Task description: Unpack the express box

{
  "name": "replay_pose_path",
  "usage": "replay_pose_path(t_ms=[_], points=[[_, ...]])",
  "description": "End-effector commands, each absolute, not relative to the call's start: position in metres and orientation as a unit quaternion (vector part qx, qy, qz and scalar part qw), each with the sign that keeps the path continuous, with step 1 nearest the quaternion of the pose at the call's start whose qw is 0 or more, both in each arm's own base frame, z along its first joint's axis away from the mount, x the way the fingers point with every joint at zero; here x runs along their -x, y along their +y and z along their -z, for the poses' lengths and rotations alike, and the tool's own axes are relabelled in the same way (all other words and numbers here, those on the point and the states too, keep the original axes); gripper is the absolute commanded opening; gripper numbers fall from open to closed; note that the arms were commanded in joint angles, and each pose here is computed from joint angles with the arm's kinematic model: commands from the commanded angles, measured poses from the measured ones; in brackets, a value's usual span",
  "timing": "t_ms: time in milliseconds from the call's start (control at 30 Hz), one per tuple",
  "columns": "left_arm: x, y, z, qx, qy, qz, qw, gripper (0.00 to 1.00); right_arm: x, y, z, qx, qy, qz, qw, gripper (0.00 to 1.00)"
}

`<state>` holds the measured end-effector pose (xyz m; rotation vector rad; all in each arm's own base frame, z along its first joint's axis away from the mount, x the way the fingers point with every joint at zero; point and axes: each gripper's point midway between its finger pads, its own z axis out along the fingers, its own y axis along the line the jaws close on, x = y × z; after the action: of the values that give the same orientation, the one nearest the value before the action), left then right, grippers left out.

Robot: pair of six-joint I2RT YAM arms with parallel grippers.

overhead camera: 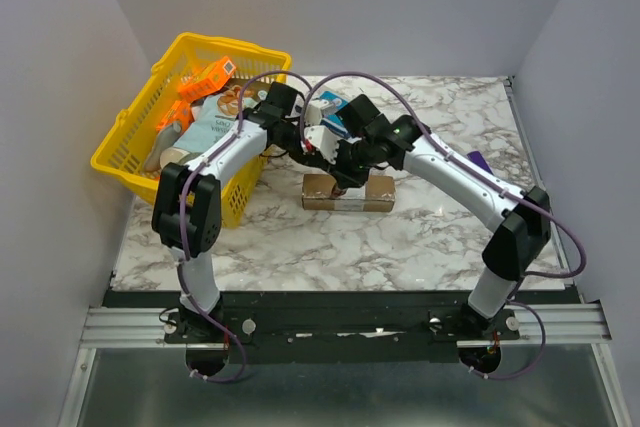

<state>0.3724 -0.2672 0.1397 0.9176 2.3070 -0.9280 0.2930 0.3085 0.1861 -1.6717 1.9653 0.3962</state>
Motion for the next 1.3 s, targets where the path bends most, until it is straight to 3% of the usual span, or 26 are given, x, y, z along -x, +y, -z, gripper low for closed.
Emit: replay_pose_path(t_ms=[0,267,400,733,1267], points=[[-0.360,-0.269,-0.169,-0.350,0.797,0.390,0.299,0.00,-0.305,0.310,-0.200,0.607,0.705,-0.154,0.333,0.00],[-0.342,-0.264,-0.145,-0.418,0.787,0.329,0.311,0.00,-0.302,0.309,-0.202,0.588,0.701,-0.180,0.362,0.00],[-0.328,-0.268,-0.117,-0.444,0.799,0.304,0.268,0.00,-0.301,0.310,-0.200,0.593,0.697,-0.185,0.359,0.00],[-0.354,-0.269,-0.073,-0.419,0.835,0.251,0.253,0.00,-0.295,0.304,-0.196,0.621,0.686,-0.178,0.335,0.00],[-0.354,-0.258,-0.038,-0.435,0.851,0.204,0.213,0.00,-0.316,0.266,-0.197,0.591,0.747,-0.067,0.297,0.01]])
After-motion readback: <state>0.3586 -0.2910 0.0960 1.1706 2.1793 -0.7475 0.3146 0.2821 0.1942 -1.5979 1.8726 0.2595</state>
